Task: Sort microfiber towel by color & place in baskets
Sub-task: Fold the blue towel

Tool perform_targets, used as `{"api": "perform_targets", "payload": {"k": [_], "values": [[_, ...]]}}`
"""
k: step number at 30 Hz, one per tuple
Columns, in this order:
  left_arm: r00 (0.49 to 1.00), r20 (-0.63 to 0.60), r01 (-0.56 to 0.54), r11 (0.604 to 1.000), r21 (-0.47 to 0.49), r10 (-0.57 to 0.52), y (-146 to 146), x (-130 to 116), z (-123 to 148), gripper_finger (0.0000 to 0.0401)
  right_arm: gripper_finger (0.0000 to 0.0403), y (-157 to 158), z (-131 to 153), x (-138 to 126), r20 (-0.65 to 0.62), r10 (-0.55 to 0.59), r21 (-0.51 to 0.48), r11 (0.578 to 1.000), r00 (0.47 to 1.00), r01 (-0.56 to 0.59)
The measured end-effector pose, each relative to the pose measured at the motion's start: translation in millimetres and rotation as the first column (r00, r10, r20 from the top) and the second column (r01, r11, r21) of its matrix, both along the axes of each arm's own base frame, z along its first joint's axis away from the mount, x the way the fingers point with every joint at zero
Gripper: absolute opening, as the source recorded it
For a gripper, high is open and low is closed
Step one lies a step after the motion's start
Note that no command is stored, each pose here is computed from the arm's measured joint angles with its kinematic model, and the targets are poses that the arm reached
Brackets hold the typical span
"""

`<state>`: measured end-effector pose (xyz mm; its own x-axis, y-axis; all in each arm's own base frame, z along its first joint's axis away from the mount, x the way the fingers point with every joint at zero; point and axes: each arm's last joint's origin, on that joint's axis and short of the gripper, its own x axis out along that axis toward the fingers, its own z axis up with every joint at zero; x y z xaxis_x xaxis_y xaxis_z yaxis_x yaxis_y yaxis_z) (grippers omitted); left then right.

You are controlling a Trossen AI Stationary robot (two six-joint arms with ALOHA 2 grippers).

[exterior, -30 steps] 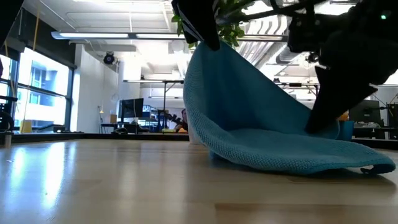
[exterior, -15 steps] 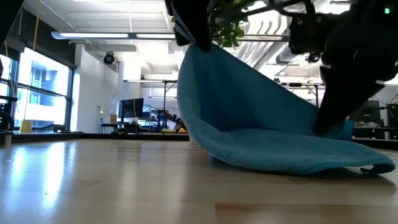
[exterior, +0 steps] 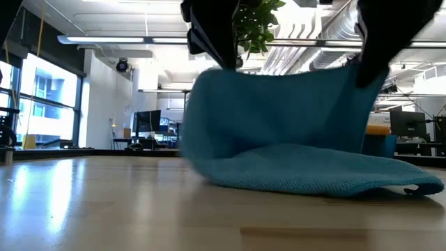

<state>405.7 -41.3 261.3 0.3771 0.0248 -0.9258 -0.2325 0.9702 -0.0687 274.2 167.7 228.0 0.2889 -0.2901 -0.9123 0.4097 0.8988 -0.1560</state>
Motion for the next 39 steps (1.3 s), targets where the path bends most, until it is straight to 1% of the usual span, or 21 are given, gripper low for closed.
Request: {"api": "perform_targets", "payload": {"k": [3,6,12,14,16,18,20,22,25,33,35,39], "values": [[0.999,0.037,0.019,1.000,-0.006,-0.019,-10.2,2.4,-5.3,0.0046,0.0000,4.4,15.4,3.0,0.021,0.012,0.018,1.000,1.000,-0.012],[0.995,0.082,0.060,0.998,-0.003,-0.060,-20.6,4.9,-10.0,0.0063,0.0000,9.8,27.8,4.9,0.032,0.054,0.045,0.997,0.998,-0.055],[0.970,0.203,0.135,0.991,0.008,-0.134,-42.2,11.1,-13.1,0.0094,0.0000,15.3,47.9,4.5,0.022,0.094,0.091,0.991,0.995,-0.096],[0.951,0.264,0.154,0.987,0.042,-0.160,-49.5,14.3,-11.8,0.0102,0.0000,15.5,53.8,3.8,0.010,0.098,0.107,0.989,0.995,-0.099],[0.932,0.305,0.174,0.979,0.103,-0.197,-57.5,15.6,-12.1,0.0108,0.0000,15.2,59.5,3.2,0.003,0.099,0.112,0.989,0.995,-0.099],[0.911,0.352,0.169,0.974,0.153,-0.214,-64.1,17.4,-12.2,0.0112,0.0000,15.2,65.7,3.0,0.003,0.106,0.115,0.988,0.994,-0.105],[0.894,0.396,0.156,0.974,0.165,-0.210,-68.6,18.9,-13.0,0.0113,0.0000,15.3,72.5,3.2,0.011,0.107,0.119,0.987,0.994,-0.107],[0.893,0.405,0.140,0.977,0.162,-0.196,-70.4,18.5,-14.3,0.0113,0.0000,15.7,79.2,3.7,0.024,0.115,0.124,0.985,0.993,-0.117],[0.897,0.413,0.088,0.978,0.187,-0.160,-68.3,19.0,-13.8,0.0113,0.0000,16.5,88.5,4.9,0.047,0.139,0.130,0.981,0.989,-0.144],[0.899,0.409,0.078,0.977,0.197,-0.154,-63.6,20.0,-13.9,0.0113,0.0000,18.6,110.0,6.3,0.111,0.184,0.127,0.972,0.977,-0.197],[0.899,0.406,0.098,0.979,0.180,-0.165,-62.6,20.3,-14.2,0.0113,0.0000,18.3,114.4,4.9,0.113,0.185,0.120,0.973,0.976,-0.198],[0.889,0.382,0.215,0.967,0.135,-0.251,-65.2,19.1,-15.7,0.0111,0.0000,15.3,123.1,-1.2,0.077,0.188,0.103,0.975,0.979,-0.195]]}}
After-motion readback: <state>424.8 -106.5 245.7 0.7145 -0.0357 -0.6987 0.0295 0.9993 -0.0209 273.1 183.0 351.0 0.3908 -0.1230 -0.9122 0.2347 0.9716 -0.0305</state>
